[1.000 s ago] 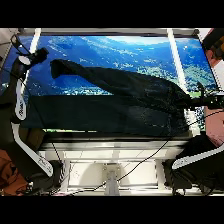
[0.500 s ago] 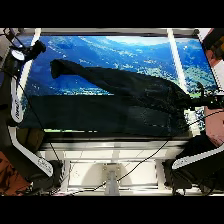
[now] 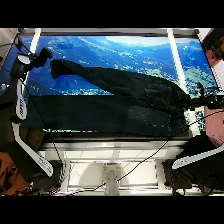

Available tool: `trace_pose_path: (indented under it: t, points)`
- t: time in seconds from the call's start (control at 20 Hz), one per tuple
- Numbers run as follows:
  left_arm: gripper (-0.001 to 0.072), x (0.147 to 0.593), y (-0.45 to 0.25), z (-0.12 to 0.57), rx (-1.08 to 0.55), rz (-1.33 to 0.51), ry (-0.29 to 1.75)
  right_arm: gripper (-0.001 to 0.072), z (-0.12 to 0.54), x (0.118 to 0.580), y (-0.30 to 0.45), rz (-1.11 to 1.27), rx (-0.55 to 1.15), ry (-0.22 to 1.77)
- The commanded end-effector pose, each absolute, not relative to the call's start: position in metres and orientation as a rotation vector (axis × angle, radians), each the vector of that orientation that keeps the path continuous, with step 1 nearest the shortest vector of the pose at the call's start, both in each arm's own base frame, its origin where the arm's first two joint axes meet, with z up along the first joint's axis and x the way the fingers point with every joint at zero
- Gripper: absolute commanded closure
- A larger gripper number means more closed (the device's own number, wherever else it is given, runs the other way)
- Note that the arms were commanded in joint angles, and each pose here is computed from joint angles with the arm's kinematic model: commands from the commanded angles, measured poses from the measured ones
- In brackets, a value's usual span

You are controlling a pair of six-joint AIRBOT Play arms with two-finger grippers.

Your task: Fold the clothes and pants, and hang the long-sleeved shirts on hangers.

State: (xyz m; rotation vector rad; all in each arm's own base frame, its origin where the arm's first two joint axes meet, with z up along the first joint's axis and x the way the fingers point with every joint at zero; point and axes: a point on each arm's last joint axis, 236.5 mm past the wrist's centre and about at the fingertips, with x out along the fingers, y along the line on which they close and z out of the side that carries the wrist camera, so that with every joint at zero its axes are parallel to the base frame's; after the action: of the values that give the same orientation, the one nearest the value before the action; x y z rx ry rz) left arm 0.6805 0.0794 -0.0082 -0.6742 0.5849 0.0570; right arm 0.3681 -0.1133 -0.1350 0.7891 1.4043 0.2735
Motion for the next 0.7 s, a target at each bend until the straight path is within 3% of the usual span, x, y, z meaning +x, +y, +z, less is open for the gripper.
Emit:
trace_pose_path:
  t: [0.0, 0.25, 0.45, 0.65]
  points:
    - [0.0146, 0.679, 0.084, -0.039, -0.776, 0.074, 0.623, 0.0656, -0.157, 0.349, -0.141, 0.191, 0.628, 1.487]
    - [0.0069, 0.669, 0.108, -0.047, -0.792, 0.098, 0.649, 0.0656, -0.157, 0.349, -0.141, 0.191, 0.628, 1.487]
    - [0.0061, 0.648, 0.098, -0.084, -0.791, 0.066, 0.799, 0.0656, -0.157, 0.349, -0.141, 0.190, 0.628, 1.487]
    - [0.0058, 0.662, 0.094, -0.079, -0.753, 0.061, 0.735, 0.0656, -0.157, 0.349, -0.141, 0.190, 0.628, 1.487]
